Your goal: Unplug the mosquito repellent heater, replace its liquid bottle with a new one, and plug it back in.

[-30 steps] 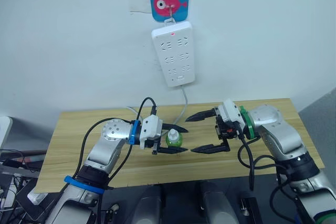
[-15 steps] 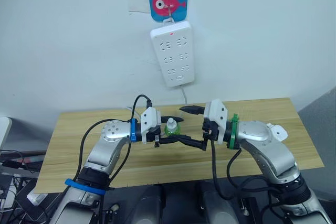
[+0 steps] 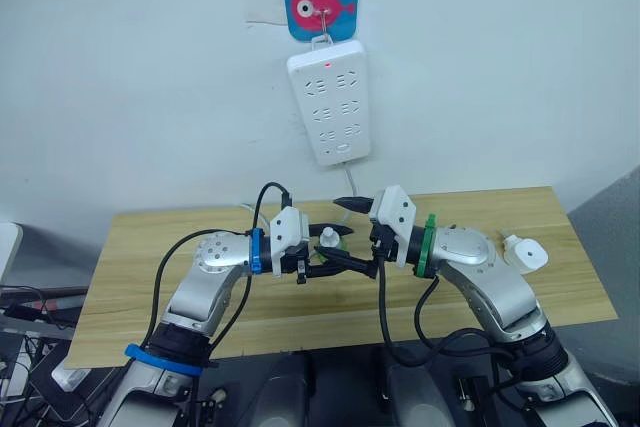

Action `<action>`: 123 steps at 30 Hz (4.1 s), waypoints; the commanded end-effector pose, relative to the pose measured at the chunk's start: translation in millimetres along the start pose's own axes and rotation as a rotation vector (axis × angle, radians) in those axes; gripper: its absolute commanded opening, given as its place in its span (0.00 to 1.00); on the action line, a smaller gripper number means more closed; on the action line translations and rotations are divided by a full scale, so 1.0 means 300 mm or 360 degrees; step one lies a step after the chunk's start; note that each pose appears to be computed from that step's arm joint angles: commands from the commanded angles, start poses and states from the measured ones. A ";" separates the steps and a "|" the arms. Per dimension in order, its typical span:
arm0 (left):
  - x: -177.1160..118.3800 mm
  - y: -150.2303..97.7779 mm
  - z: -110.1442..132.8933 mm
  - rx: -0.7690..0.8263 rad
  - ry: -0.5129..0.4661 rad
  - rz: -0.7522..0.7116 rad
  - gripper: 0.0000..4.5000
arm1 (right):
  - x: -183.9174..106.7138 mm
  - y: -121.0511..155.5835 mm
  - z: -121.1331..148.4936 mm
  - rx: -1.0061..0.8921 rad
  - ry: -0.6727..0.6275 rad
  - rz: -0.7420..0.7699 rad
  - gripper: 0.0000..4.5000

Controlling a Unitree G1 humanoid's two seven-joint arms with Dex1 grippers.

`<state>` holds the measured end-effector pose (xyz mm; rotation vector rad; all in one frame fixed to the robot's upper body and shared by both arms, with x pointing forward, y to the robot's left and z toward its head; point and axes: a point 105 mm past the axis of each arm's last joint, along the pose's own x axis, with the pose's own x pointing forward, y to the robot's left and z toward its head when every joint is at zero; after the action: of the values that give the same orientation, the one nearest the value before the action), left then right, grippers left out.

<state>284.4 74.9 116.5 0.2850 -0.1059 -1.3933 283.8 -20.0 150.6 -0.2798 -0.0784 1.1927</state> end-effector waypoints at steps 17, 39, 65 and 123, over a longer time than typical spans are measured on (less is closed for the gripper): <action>-0.002 -0.006 0.021 0.0039 -0.0022 -0.0061 0.51 | -0.128 0.021 0.060 -0.0010 -0.0071 0.0223 0.99; 0.003 -0.037 0.019 0.0013 -0.0029 -0.0093 0.51 | -0.136 -0.064 0.004 -0.0012 0.0043 -0.0056 0.99; -0.013 -0.055 0.025 0.0030 -0.0016 -0.0090 0.51 | -0.055 -0.013 0.004 -0.0014 -0.0019 -0.0004 0.99; -0.057 -0.061 -0.036 -0.0038 0.0062 0.0032 0.51 | -0.179 -0.136 0.091 0.0292 -0.0251 -0.0568 0.07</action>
<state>268.1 89.1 94.1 0.2681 -0.0117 -1.3843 285.2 -67.5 203.8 0.0066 -0.1622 0.9633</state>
